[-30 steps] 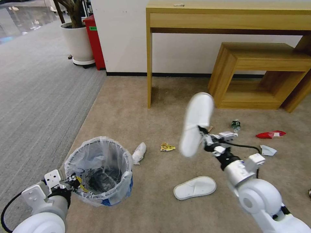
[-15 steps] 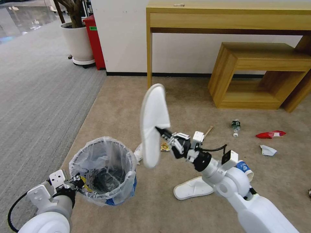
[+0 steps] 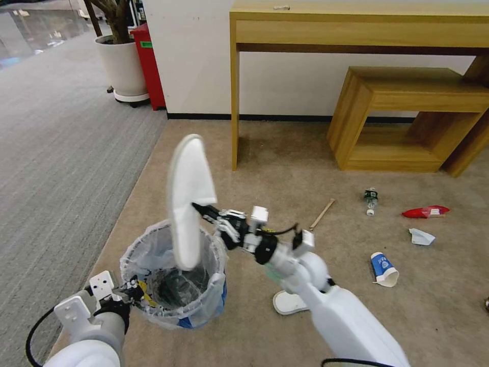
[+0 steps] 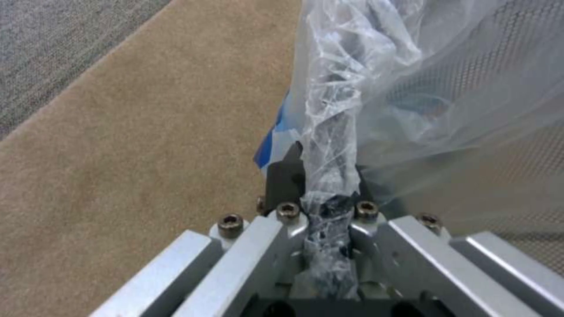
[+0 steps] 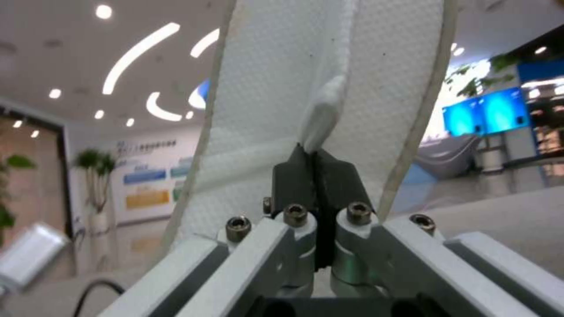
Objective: Pick up the trash bin and place the garbage on the floor into it.
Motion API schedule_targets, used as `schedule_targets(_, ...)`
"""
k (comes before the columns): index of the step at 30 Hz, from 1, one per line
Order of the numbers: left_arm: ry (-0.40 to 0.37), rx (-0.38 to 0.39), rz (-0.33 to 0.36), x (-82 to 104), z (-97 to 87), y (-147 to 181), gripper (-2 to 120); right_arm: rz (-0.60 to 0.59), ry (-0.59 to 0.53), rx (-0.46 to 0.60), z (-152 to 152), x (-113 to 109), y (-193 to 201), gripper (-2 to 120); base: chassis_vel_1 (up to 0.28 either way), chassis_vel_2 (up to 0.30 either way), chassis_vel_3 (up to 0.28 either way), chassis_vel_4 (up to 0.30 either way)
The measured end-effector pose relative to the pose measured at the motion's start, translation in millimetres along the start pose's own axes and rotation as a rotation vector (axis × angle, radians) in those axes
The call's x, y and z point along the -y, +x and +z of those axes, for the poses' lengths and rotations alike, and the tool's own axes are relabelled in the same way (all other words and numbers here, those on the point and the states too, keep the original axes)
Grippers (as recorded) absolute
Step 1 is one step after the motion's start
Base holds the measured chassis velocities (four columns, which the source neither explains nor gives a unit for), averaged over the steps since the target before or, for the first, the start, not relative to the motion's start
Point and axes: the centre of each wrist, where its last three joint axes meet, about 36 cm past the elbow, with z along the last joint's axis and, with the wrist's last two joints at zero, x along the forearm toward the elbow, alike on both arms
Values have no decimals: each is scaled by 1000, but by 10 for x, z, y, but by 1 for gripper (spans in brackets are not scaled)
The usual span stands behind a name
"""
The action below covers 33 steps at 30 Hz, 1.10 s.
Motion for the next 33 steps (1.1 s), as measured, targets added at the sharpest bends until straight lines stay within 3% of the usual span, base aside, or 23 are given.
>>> schedule_targets(5,1,7,4,2,-19,22,1,-42,54,-64,137,136,-119,0,0,0,0,0)
schedule_targets(15,5,9,19,26,-26,67,1,-22,79,-91,303,132,-87,2,0,0,0,0)
schedule_targets(23,4,-10,30,50,16,108,1,-3,54,-100,382,53,14,30,0,0,0,0)
schedule_targets(33,-6,-18,7,-6,34,120,1,65,-7,-54,226,-53,234,69,0,0,0,0)
